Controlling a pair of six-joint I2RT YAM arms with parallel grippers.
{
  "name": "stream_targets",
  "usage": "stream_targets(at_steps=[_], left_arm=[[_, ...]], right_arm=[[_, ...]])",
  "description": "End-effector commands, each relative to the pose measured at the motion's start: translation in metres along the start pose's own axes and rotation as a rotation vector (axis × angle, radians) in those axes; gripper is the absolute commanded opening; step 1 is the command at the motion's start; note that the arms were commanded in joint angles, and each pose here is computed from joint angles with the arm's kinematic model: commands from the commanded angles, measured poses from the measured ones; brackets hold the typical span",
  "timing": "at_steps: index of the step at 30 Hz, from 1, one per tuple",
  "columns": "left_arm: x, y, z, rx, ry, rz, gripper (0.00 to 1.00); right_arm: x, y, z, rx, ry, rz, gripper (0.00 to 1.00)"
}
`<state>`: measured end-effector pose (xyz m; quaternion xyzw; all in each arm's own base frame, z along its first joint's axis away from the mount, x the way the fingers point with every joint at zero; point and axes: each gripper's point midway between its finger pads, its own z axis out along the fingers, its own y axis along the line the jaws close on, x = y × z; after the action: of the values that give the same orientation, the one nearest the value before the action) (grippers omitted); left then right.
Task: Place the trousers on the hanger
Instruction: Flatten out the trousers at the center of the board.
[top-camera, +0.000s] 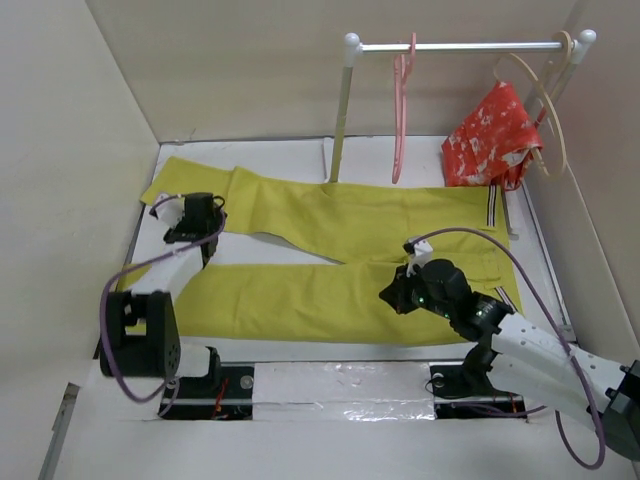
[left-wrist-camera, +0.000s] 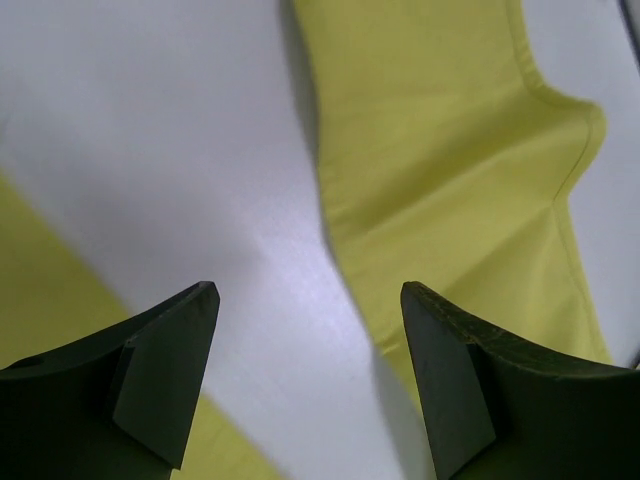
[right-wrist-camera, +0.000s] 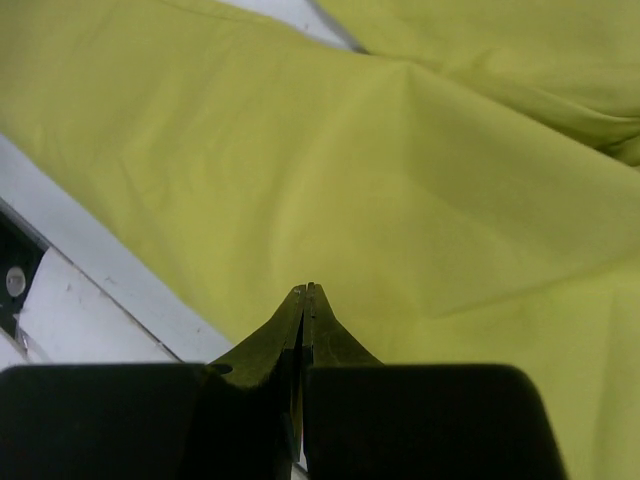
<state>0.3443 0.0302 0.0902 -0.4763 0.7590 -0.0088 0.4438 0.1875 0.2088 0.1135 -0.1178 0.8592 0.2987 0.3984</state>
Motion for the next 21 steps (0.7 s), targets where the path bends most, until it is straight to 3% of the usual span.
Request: stream_targets(at_steps=[1,6,8,14,17,18,19,21], left_arm=[[-0.035,-0.047,0.018,0.005,-0.060,-0.050,0.72],[-0.036,-0.049,0.079,-0.135,0.030,0.066,0.72],[-0.020,-0.028,0.100,-0.233,0.105,0.104,0.70],[-0.017,-0.016,0.120,-0.271,0.136,0.093,0.67],[-0.013,-0.017,0.129,-0.252,0.157,0.087,0.62],[-0.016,-0.025,0.131,-0.234,0.157,0.083,0.57],[-0.017,-0.023,0.134,-0.244,0.168,0.080,0.34],[-0.015,-0.022,0.138,-0.255,0.175,0.089,0.11]], right_arm=[[-0.010,0.012,-0.001,-0.013,-0.052,-0.048,0.01],[-0.016,0.014,-0.020,-0.003,-0.075,-0.081,0.08],[-0.026,0.014,-0.030,0.000,-0.124,-0.083,0.14],[-0.038,0.022,-0.040,-0.032,-0.163,-0.099,0.28],[-0.036,0.018,-0.032,-0.017,-0.146,-0.111,0.30],[-0.032,0.017,-0.027,-0.006,-0.123,-0.113,0.30],[-0.031,0.017,-0.024,-0.004,-0.113,-0.114,0.30],[-0.027,0.016,-0.019,0.003,-0.081,-0.121,0.30]])
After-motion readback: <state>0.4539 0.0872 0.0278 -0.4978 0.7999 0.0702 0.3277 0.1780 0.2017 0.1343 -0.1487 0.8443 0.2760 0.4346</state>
